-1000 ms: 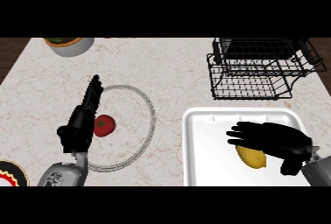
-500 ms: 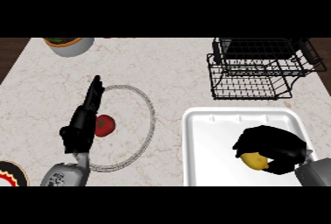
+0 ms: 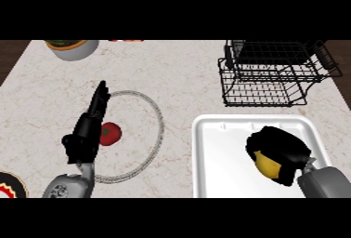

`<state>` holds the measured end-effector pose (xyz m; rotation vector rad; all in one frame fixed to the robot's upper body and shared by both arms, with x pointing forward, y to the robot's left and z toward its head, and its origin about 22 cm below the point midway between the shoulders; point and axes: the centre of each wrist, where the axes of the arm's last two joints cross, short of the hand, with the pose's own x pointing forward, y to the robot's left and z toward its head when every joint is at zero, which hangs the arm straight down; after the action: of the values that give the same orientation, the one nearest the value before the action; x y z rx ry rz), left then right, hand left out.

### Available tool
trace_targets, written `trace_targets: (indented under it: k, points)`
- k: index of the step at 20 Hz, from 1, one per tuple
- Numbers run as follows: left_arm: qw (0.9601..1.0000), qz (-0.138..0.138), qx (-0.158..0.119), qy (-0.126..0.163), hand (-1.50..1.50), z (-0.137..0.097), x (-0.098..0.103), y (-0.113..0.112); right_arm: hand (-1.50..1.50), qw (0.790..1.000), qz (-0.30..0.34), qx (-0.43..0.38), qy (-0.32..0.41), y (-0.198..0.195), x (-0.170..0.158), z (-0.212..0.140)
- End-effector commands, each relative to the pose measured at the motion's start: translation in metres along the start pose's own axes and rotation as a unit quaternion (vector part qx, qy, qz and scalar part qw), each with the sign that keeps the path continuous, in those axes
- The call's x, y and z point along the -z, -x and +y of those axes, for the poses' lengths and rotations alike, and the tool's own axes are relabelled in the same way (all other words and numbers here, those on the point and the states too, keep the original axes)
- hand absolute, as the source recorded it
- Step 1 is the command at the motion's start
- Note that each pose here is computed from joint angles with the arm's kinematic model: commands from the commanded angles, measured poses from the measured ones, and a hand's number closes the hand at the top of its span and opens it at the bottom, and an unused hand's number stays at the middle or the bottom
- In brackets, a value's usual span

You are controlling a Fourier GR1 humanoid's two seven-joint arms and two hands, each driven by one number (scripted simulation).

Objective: Pick the lemon from the tray and place it in the tiered basket

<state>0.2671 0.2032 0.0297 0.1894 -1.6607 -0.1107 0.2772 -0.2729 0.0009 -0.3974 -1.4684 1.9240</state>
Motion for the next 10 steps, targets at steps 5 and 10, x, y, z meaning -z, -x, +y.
trace_targets:
  k: [5,10]
  points:
    - [0.9999,-0.001,0.004,-0.011,0.0,0.002,0.0,-0.001,1.5,0.933,0.358,0.012,-0.035,-0.017,0.032,-0.004]
    - [0.9999,0.004,0.007,-0.014,0.0,-0.001,-0.004,0.008,1.5,0.885,0.464,0.014,0.033,-0.076,0.076,-0.051]
